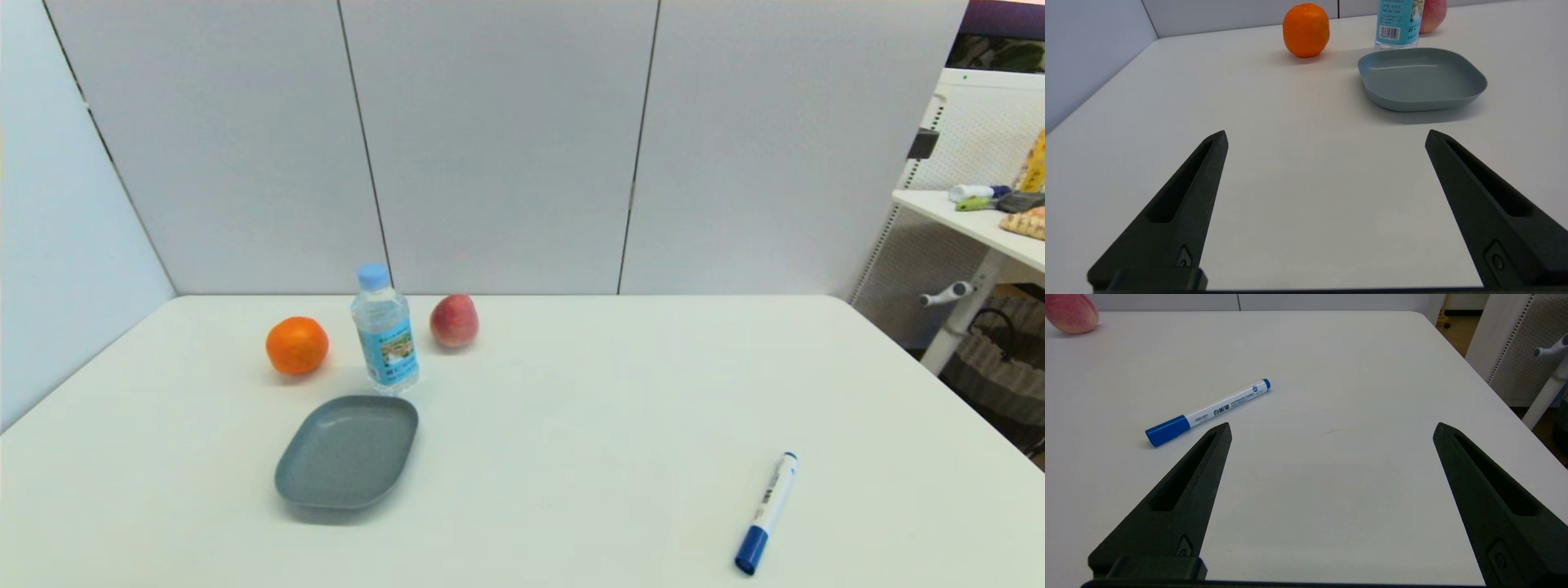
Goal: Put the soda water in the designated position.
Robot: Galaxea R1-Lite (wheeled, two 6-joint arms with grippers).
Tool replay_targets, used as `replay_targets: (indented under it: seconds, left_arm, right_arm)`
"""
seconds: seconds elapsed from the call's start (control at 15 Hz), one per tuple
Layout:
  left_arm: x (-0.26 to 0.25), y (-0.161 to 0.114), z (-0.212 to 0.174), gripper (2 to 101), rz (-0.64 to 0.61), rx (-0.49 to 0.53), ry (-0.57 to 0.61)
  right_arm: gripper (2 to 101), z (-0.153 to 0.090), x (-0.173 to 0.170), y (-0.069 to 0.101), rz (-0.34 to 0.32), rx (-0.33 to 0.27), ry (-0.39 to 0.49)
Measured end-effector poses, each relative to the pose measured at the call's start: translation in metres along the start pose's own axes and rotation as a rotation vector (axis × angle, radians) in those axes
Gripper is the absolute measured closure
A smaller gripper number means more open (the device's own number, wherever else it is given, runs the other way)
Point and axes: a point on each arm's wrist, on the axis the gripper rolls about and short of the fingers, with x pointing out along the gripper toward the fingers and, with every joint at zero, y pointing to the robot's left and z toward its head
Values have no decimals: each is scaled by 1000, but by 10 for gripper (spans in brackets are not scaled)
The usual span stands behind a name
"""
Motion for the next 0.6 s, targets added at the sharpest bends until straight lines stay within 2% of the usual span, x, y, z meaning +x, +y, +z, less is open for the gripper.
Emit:
replay_targets:
  seconds: [0.27, 0.6]
  left_arm:
    - [0, 1, 0, 54, 54, -91, -1]
    - [0, 1, 0, 54, 54, -93, -2]
  right_arm:
    - [46, 0, 0, 0, 0, -1, 0]
    - [46, 0, 0, 0, 0, 0, 1]
